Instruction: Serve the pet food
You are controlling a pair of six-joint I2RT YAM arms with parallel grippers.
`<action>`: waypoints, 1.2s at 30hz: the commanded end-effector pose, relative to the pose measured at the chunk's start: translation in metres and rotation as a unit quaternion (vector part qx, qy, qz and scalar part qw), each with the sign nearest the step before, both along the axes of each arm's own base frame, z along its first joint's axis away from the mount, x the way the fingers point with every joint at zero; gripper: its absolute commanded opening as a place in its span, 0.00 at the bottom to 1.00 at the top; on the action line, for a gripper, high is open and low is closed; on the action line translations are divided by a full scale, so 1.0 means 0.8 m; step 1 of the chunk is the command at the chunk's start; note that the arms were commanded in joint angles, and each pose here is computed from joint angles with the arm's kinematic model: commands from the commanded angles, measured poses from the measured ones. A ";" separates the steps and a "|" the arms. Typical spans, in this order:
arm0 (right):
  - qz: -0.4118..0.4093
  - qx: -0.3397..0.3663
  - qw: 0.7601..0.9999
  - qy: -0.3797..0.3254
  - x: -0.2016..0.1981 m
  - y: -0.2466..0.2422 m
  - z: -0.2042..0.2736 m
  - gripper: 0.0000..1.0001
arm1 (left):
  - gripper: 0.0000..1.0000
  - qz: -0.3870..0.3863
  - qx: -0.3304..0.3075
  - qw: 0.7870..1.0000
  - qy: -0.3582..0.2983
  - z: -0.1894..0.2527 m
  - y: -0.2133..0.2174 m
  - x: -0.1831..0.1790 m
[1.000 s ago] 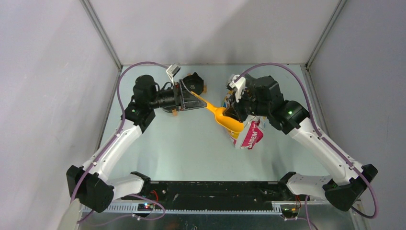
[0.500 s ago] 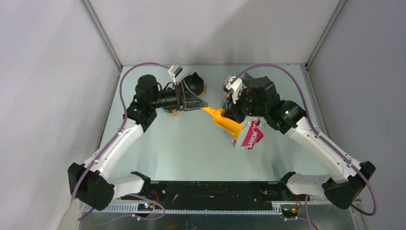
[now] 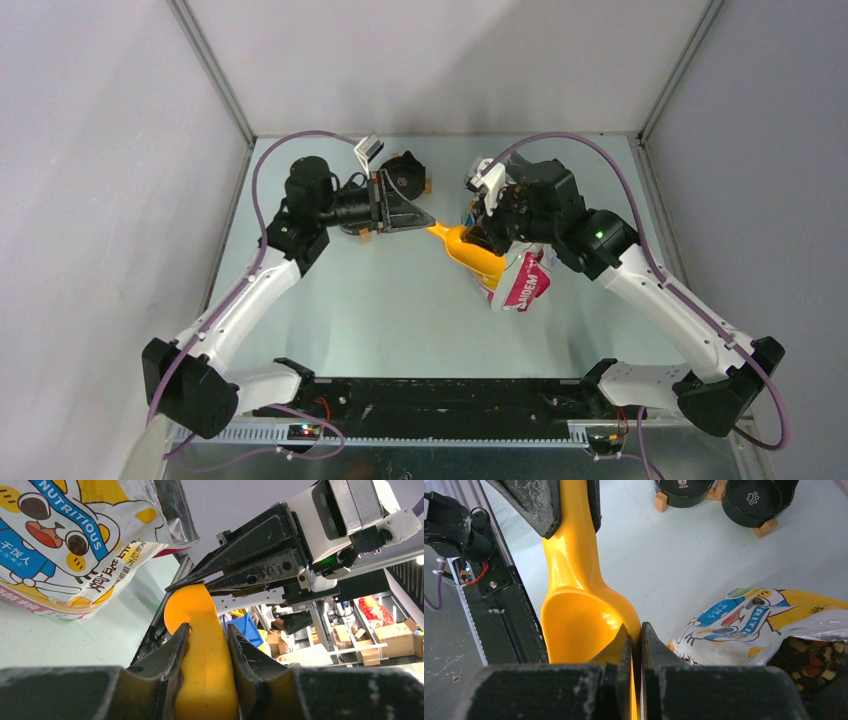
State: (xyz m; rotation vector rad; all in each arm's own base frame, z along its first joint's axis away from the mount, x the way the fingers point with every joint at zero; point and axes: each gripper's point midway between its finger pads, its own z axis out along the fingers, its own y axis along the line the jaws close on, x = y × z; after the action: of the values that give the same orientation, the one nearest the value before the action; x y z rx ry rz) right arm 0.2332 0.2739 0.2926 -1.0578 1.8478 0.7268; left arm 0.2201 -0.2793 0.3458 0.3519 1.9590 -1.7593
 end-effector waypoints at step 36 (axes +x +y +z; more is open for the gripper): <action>-0.359 -0.081 0.925 0.095 0.155 -0.234 -0.021 0.73 | 0.00 0.027 0.164 0.909 -0.381 0.091 0.019 0.009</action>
State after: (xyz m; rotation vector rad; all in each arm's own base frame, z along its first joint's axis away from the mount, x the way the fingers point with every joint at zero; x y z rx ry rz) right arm 0.3594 0.0871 0.2821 -0.3688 2.2568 0.2266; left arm 0.2161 -0.2693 0.4222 0.8795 1.6471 -1.1965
